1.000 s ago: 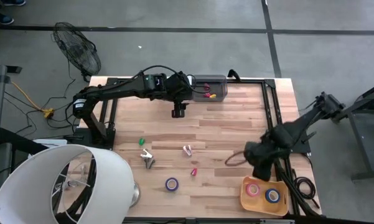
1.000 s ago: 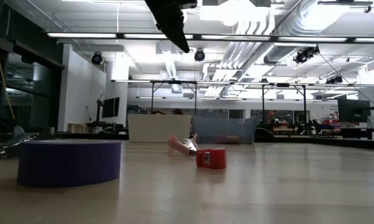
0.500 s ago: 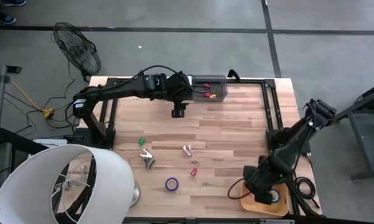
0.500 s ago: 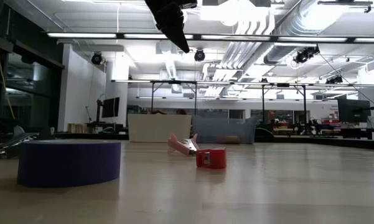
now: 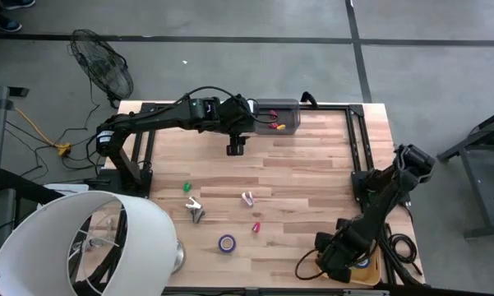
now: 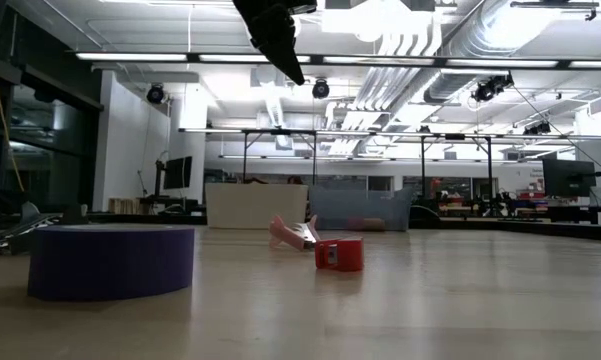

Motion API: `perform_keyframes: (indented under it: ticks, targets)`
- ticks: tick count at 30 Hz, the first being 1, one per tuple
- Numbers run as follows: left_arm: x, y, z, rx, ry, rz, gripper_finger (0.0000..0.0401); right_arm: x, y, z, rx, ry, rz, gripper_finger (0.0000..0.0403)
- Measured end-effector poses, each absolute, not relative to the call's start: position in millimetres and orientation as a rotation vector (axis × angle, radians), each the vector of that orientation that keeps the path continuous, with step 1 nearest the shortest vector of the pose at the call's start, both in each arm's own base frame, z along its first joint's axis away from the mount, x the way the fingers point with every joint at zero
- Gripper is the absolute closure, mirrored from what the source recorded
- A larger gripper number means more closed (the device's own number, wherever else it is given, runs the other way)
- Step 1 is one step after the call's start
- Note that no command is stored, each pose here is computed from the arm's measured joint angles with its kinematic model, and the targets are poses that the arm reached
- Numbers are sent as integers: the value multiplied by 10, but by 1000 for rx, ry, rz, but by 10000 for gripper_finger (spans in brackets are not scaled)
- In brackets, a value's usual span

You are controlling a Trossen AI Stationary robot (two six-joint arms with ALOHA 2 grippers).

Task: Pick and place Stapler, Stapler remover, tape
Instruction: Put the light blue tape into the yellow bin

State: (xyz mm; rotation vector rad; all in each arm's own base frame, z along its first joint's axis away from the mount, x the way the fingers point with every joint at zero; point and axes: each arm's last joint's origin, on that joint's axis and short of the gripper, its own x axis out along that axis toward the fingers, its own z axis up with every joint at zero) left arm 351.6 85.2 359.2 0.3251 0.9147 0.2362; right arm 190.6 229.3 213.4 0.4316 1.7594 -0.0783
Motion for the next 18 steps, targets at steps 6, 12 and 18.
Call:
perform_keyframes:
  ticks: [6,12,18]
  targets:
    - [3499,848,3577,321,938,232,168,1977,2366,2008,429,1735,-79,370]
    - [3495,847,3572,320,944,231,168,2005,2383,1928,403,1719,-110,355]
    - [3478,843,3558,318,968,225,169,2018,2397,1902,404,1717,-109,319]
